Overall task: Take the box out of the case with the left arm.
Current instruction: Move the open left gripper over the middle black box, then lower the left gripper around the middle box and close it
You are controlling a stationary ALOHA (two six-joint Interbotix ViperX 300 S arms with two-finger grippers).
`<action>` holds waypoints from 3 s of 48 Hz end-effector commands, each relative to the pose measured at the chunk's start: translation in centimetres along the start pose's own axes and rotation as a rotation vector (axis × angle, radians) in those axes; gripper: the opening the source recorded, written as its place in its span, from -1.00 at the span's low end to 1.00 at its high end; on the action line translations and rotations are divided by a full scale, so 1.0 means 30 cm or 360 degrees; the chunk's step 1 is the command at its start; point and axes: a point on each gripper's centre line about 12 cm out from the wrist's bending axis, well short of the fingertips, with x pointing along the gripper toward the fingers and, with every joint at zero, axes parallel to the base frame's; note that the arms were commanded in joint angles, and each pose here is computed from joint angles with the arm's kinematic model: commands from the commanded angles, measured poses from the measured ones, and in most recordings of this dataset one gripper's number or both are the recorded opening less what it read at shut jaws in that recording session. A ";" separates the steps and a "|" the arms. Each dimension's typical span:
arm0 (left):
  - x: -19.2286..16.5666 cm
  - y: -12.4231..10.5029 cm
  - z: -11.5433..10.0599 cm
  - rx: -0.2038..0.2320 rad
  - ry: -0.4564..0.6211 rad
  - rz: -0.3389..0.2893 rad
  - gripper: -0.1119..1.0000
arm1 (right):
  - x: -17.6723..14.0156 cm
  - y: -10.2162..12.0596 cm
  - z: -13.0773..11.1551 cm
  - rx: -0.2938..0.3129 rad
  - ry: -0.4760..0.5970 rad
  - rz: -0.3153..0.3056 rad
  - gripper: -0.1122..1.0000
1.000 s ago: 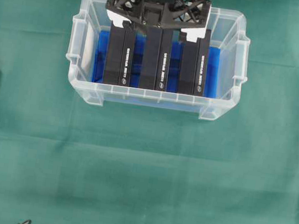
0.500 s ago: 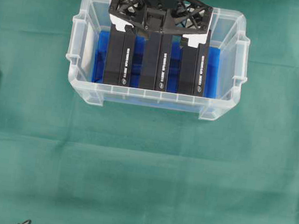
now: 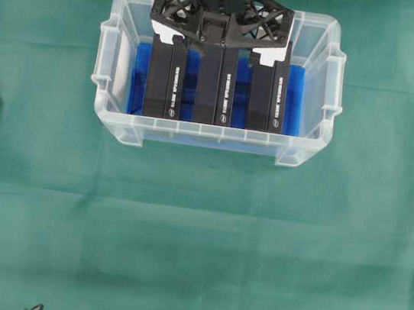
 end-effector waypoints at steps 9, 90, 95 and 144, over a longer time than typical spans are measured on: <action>-0.039 -0.002 0.001 -0.0008 -0.0019 -0.0045 0.77 | -0.017 -0.001 0.010 0.0007 -0.0029 0.0002 -0.78; 0.139 0.047 -0.011 -0.0051 -0.0032 -0.0001 0.77 | -0.010 0.000 0.013 0.0006 -0.0025 -0.0001 -0.78; 0.156 0.058 -0.013 -0.0061 -0.0030 0.0009 0.77 | -0.008 0.001 0.015 0.0006 -0.0022 0.0001 -0.78; 0.266 0.075 0.006 -0.0083 -0.0036 -0.0003 0.77 | -0.007 0.001 0.016 0.0005 -0.0020 0.0000 -0.78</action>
